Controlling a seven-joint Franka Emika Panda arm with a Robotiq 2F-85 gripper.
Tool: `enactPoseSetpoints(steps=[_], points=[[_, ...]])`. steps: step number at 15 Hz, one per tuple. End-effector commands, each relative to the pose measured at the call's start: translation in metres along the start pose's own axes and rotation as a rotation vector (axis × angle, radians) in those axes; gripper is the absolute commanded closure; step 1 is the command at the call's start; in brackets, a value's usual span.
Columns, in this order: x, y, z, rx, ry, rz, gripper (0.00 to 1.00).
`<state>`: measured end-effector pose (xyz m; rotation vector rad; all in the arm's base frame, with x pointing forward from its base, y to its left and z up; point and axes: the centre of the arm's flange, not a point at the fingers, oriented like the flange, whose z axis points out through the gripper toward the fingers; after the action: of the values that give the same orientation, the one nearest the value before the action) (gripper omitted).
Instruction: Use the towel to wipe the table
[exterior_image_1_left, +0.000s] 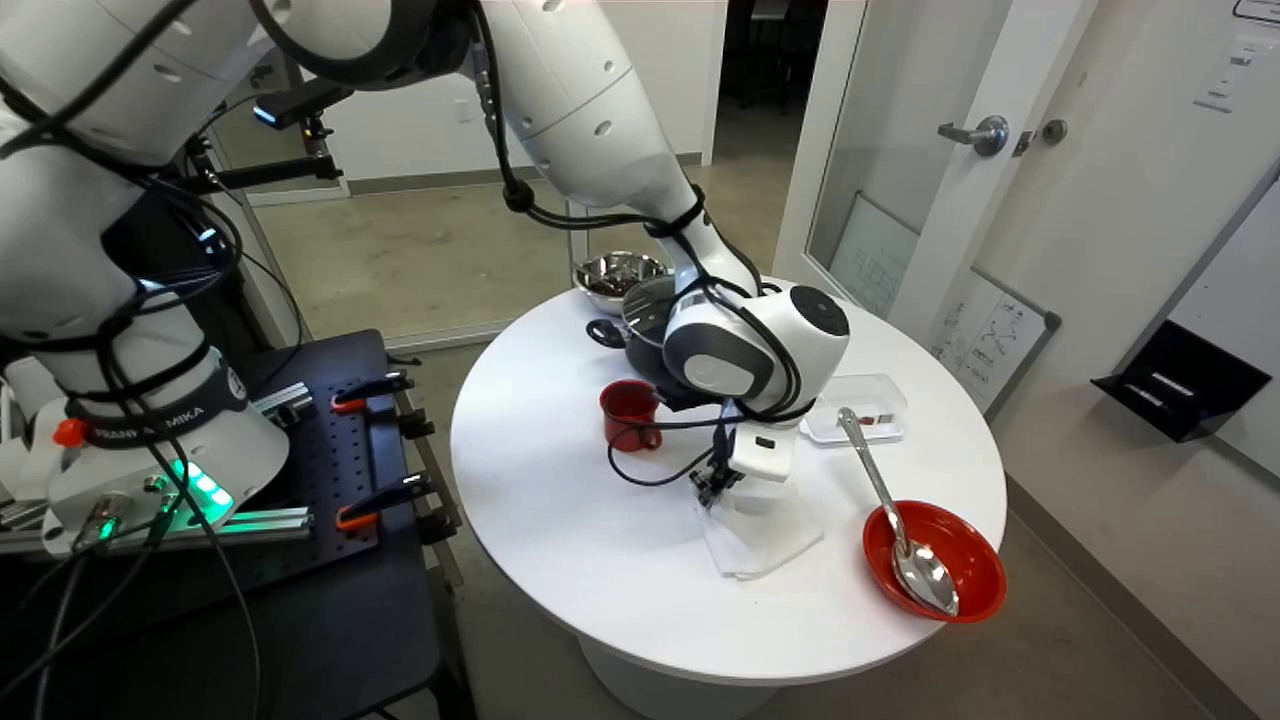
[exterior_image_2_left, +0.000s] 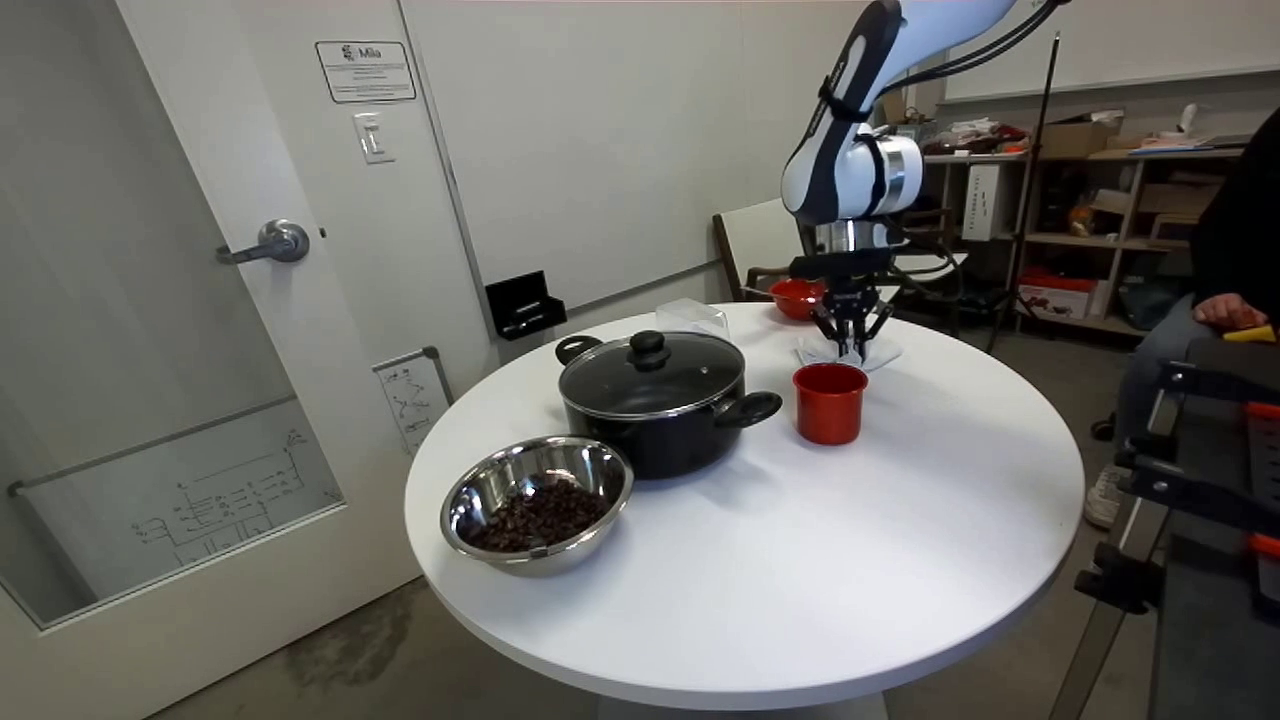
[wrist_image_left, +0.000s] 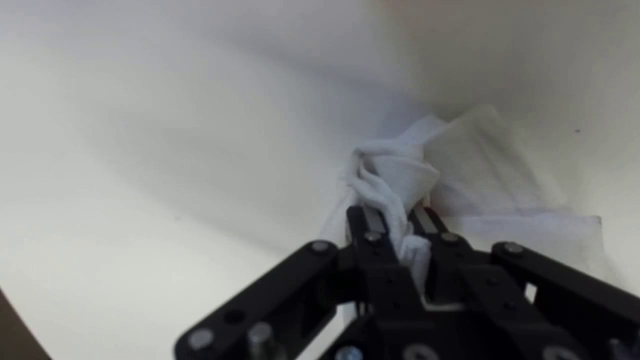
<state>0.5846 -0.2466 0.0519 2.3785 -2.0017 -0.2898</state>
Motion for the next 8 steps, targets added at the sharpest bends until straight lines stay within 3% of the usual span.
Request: enactPoseSetpoints(steps=[1, 8], points=[[0.023, 0.007, 0.031, -0.116, 0.111, 0.095, 0.96], [0.083, 0.059, 0.052, -0.330, 0.160, 0.291, 0.96]])
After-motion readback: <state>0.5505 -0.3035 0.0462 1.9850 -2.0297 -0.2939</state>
